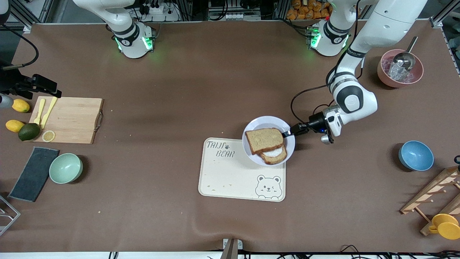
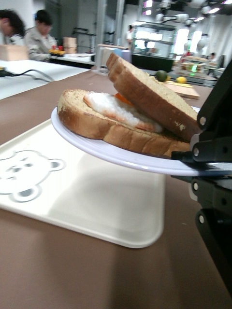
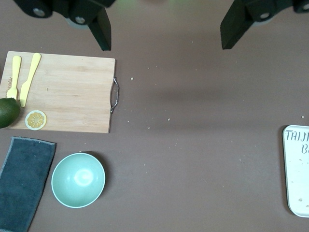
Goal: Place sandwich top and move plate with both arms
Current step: 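Slide the plate with the left gripper onto the bear tray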
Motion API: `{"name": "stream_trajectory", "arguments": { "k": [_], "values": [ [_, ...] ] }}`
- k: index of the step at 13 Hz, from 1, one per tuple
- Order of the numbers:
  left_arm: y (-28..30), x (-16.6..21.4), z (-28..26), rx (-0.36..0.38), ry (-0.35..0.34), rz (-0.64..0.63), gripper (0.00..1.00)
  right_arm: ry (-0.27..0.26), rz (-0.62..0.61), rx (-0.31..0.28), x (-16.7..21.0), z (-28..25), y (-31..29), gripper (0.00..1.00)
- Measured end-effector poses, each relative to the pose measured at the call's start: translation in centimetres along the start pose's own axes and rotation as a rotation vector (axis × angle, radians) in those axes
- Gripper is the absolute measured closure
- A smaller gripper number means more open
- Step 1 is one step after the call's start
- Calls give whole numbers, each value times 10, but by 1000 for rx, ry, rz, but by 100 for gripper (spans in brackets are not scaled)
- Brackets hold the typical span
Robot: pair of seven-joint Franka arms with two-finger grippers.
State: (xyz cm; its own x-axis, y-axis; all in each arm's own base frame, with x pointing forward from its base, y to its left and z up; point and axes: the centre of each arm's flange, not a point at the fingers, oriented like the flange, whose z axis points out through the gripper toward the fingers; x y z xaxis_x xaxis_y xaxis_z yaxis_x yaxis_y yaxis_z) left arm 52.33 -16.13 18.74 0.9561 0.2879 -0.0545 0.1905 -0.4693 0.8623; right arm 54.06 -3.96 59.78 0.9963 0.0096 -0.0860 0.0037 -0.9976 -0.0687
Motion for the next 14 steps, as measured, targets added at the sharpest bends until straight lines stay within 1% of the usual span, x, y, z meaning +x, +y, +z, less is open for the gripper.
{"name": "stream_trajectory", "arguments": {
  "k": [2,4,5,7,9,14],
  "values": [
    [8,13,15,-5,17,-35,91,-1,0,0,0,0,0,0],
    [18,20,44,-51,44,-78,91,-2,1,0,0,0,0,0],
    [23,19,62,-53,62,-94,91,-2,0,0,0,0,0,0],
    [30,16,87,-48,75,-101,91,-2,-1,0,0,0,0,0],
    [30,20,100,-52,73,-100,91,-3,-1,0,0,1,0,0],
    [23,20,129,-4,88,-92,91,-5,0,0,0,1,0,0]
  ]
}}
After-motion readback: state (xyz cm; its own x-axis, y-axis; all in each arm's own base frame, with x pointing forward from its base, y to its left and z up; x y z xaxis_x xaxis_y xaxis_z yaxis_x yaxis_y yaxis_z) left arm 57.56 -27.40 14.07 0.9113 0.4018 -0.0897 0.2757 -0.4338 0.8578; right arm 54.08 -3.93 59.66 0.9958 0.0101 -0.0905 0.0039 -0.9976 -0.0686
